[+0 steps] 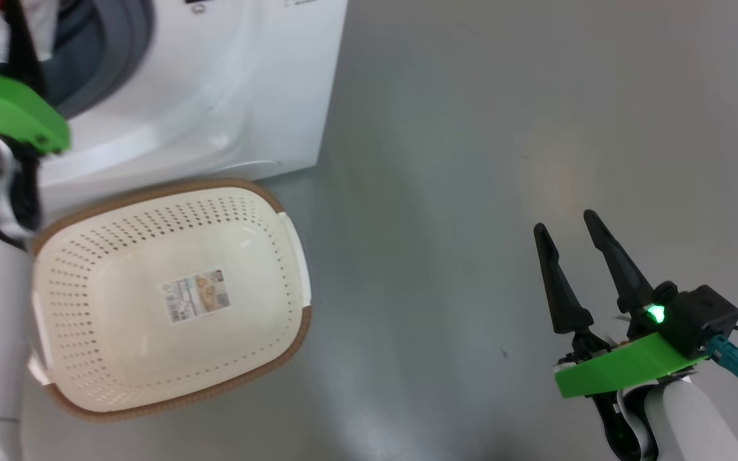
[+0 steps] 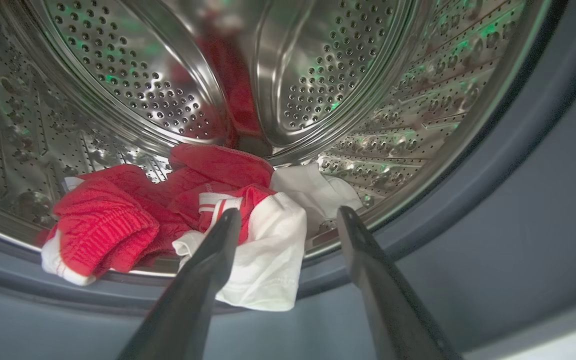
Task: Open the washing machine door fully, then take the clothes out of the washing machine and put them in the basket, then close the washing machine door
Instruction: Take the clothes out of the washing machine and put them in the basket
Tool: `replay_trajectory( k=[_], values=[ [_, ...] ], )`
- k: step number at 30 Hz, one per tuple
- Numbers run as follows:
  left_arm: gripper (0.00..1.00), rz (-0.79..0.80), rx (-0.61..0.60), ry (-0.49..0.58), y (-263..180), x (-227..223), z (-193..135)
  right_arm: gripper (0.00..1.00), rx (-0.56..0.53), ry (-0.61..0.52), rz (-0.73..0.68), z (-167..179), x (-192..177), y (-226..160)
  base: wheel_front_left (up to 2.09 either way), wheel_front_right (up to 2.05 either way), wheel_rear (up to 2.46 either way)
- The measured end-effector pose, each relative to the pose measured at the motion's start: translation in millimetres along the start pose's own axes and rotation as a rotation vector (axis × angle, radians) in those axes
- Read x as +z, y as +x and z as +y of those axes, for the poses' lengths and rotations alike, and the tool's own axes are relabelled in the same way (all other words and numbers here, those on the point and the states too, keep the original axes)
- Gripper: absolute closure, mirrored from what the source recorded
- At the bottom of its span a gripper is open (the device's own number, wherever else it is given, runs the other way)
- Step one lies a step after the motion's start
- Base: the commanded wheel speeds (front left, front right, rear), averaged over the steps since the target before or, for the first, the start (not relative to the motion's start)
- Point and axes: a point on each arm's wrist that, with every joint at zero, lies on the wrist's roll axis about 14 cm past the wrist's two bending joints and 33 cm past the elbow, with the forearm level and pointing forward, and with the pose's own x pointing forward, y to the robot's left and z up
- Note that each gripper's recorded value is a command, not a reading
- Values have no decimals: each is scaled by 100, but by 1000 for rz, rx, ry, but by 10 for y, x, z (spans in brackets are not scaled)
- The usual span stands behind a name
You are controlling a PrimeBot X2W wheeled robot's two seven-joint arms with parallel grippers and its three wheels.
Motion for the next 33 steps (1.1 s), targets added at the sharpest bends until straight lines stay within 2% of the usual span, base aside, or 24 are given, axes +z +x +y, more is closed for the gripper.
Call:
replay_trajectory(
  k=[14,28,29,30,31,33],
  values=[
    [0,158,-6,-34,430,-177,-31,0,-33,17,32,-95,-101,8,0,0,0],
    [0,371,34,-34,459,-592,81,0,-38,18,43,-114,-137,43,0,0,0],
    [12,387,38,-31,451,-623,90,0,-38,20,43,-114,-137,43,0,0,0],
    [41,402,41,-28,441,-655,95,0,-39,20,43,-116,-139,43,0,0,0],
    [54,423,42,-25,427,-691,98,0,-39,20,43,-116,-140,43,0,0,0],
    [67,452,50,-21,407,-735,111,0,-39,22,43,-117,-138,44,0,0,0]
  ],
)
